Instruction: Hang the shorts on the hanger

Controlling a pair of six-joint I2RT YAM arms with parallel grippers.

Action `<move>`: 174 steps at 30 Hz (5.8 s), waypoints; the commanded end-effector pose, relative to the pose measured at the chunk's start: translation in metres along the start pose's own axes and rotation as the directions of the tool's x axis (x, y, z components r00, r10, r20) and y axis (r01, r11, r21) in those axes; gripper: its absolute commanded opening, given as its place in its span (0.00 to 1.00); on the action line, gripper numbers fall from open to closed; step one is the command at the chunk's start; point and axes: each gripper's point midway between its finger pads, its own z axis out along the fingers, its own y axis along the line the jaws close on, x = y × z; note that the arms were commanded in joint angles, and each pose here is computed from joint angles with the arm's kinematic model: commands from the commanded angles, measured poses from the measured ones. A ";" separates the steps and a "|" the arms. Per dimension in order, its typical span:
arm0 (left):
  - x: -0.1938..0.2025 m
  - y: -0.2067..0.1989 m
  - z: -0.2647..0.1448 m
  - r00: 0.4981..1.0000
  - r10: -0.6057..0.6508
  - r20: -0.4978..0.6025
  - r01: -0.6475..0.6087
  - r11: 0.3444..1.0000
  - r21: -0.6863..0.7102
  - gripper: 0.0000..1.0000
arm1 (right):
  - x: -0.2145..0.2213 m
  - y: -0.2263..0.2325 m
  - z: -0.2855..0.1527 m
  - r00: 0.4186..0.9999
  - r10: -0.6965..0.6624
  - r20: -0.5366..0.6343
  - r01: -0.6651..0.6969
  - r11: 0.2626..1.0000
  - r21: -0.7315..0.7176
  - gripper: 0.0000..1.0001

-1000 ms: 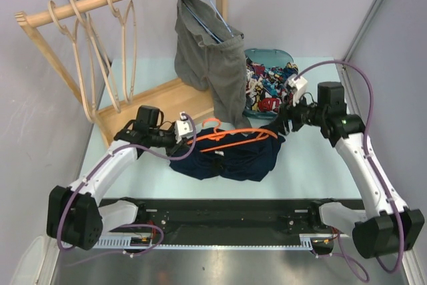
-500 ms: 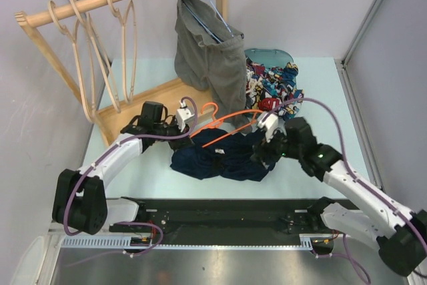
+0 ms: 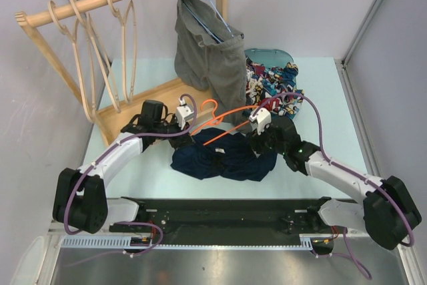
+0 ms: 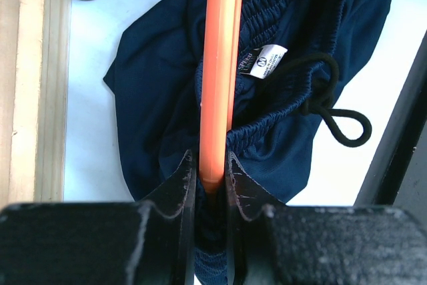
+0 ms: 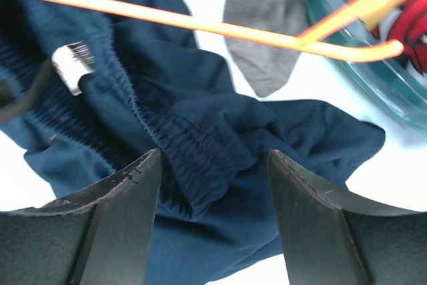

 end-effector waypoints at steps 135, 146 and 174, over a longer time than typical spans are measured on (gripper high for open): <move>-0.112 -0.103 -0.104 0.824 0.540 0.174 -0.563 0.813 0.145 0.15 | -0.099 0.069 -0.138 0.952 -0.175 0.252 0.270 0.866 -0.420 0.00; -0.240 -0.099 -0.166 0.774 0.422 0.472 -0.367 0.907 -0.208 1.00 | -0.175 0.043 -0.144 0.947 0.071 0.313 0.029 0.953 -0.302 0.00; -0.320 -0.092 -0.266 0.556 0.674 0.487 -0.338 0.718 -0.609 1.00 | -0.474 -0.013 -0.089 0.676 0.266 0.687 -0.088 0.955 -0.283 0.00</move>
